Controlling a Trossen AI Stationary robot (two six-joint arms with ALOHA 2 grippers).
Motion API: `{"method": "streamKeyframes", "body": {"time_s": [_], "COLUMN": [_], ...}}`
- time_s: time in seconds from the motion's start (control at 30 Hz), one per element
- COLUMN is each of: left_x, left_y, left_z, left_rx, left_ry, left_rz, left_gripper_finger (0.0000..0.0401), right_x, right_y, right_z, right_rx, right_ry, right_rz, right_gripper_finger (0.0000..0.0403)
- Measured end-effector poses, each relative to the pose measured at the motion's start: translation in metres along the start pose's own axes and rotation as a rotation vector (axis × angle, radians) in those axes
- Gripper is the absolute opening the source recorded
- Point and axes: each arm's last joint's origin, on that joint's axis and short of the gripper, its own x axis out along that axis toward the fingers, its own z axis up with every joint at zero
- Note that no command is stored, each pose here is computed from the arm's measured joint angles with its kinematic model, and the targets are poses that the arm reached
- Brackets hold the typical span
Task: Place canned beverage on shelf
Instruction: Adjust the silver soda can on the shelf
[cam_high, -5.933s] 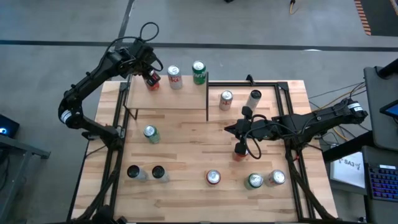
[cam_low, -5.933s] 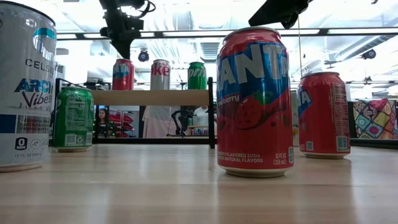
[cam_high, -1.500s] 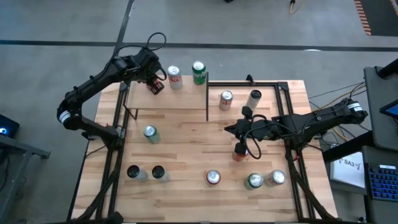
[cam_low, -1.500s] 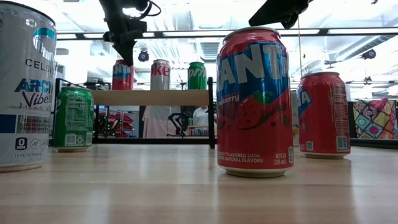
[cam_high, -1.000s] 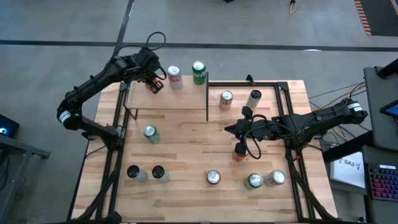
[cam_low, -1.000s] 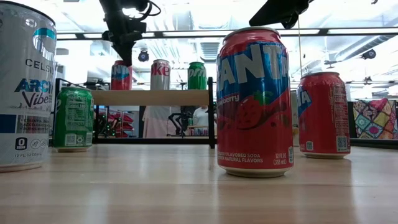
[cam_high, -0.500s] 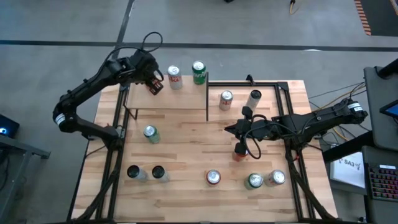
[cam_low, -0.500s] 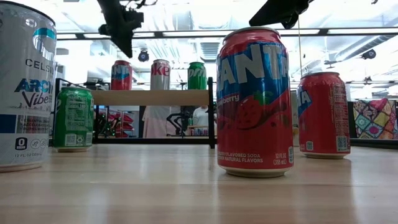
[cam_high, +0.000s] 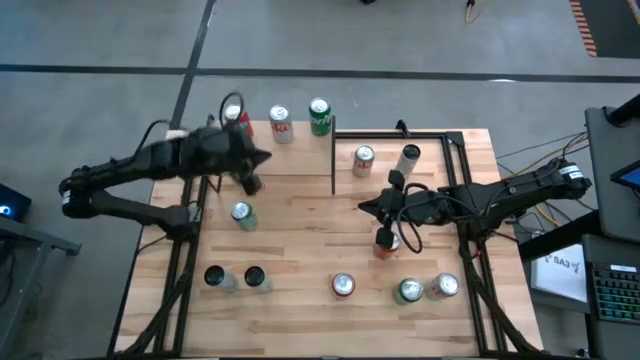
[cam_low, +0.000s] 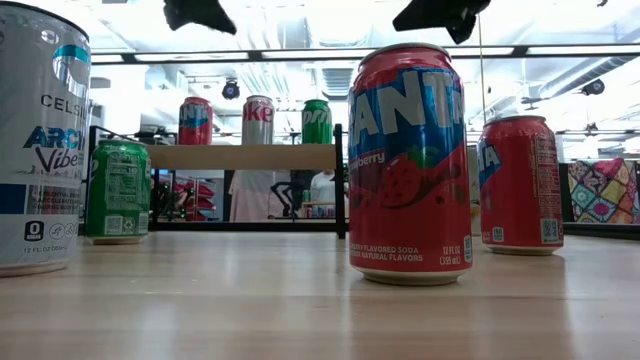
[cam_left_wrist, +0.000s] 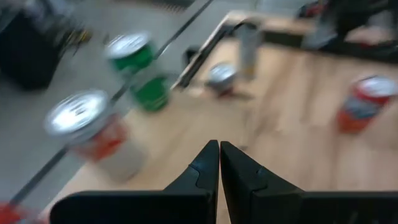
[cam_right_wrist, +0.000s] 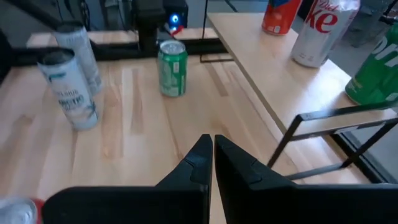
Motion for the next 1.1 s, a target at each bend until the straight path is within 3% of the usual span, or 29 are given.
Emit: {"method": "streamKeyframes", "body": {"time_s": [0.27, 0.43, 0.7, 0.93, 1.1], "left_x": [-0.003, 0.002, 0.015, 0.018, 0.022], "left_y": [-0.034, -0.038, -0.039, -0.04, -0.038], "left_z": [-0.032, -0.052, -0.076, -0.076, -0.078], "left_rx": [0.081, 0.077, 0.031, 0.05, 0.078], "left_ry": [-0.237, -0.223, -0.15, -0.164, -0.16], "left_rz": [-0.16, -0.181, -0.106, -0.093, 0.011], "left_gripper_finger": [0.0, 0.0, 0.0, 0.0, 0.0], "right_x": [0.024, 0.036, 0.054, 0.073, 0.081], "right_y": [0.009, 0.015, 0.027, 0.036, 0.041], "right_z": [-0.01, -0.011, 0.0, 0.005, 0.009], "right_rx": [0.103, 0.17, 0.2, 0.159, 0.111], "right_ry": [0.045, 0.116, 0.323, 0.548, 0.659], "right_rz": [-0.009, -0.001, -0.004, -0.075, -0.116], "right_gripper_finger": [0.0009, 0.0009, 0.0009, 0.0009, 0.0009]}}
